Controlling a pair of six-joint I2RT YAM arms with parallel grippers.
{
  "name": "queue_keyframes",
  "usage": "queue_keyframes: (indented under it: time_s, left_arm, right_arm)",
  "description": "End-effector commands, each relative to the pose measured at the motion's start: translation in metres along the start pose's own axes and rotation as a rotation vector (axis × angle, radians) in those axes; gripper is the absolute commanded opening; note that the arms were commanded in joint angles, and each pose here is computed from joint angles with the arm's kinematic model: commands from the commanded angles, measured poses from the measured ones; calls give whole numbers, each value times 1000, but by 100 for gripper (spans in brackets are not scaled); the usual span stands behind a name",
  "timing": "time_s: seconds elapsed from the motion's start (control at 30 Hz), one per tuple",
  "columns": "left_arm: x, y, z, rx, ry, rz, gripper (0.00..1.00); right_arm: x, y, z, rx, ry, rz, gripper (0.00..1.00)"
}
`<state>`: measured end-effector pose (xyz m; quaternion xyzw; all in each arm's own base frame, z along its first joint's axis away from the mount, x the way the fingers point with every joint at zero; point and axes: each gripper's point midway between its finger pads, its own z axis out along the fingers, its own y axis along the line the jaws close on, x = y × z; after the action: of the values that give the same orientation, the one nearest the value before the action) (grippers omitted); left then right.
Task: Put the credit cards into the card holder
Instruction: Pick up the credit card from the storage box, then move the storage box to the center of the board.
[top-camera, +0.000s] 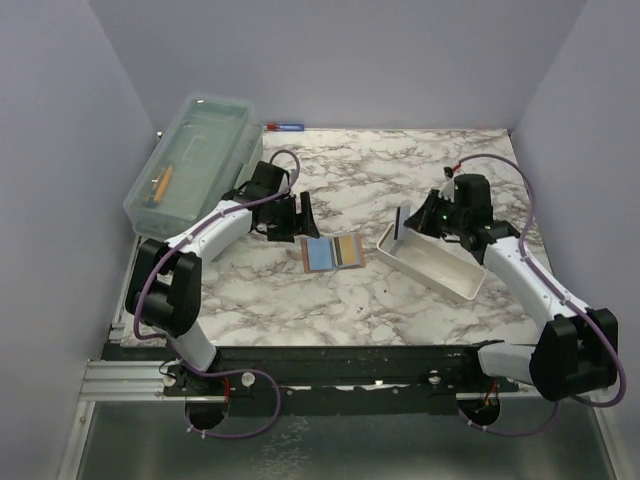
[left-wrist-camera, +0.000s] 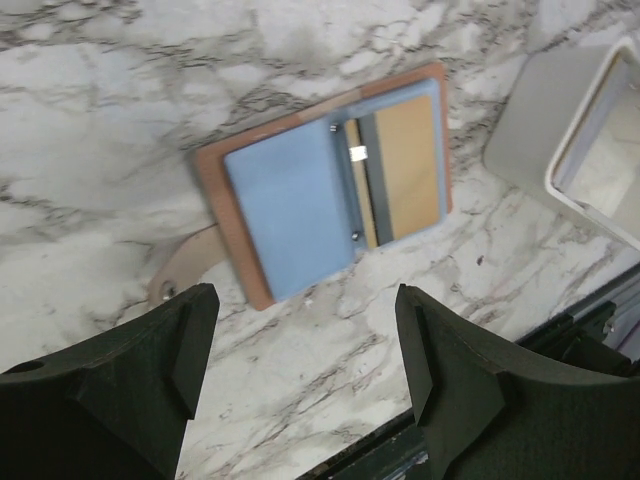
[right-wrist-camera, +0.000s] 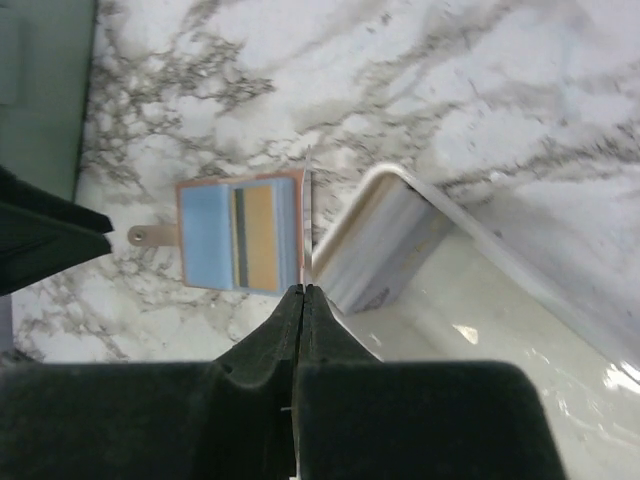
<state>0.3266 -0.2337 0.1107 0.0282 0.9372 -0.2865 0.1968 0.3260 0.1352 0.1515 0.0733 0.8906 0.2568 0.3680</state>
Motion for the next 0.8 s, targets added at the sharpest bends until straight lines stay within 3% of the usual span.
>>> queue_keyframes:
  time_s: [0.0, 0.1, 0.2, 0.5, 0.77]
  left_arm:
    - [10, 31, 6, -95, 35, -52, 78]
    - [18, 40, 15, -123, 75, -66, 76]
    - [23, 47, 24, -139, 102, -71, 74]
    - [37, 76, 46, -245, 182, -96, 63]
    - [40, 88, 48, -299, 201, -92, 60]
  right_arm:
    - [-8, 45, 11, -244, 77, -101, 0]
    - [2, 80, 24, -450, 179, -87, 0]
    - [13, 98, 42, -542, 284, -73, 0]
    - [57, 106, 92, -560, 494, -65, 0]
    - [87, 88, 109, -506, 585, -19, 0]
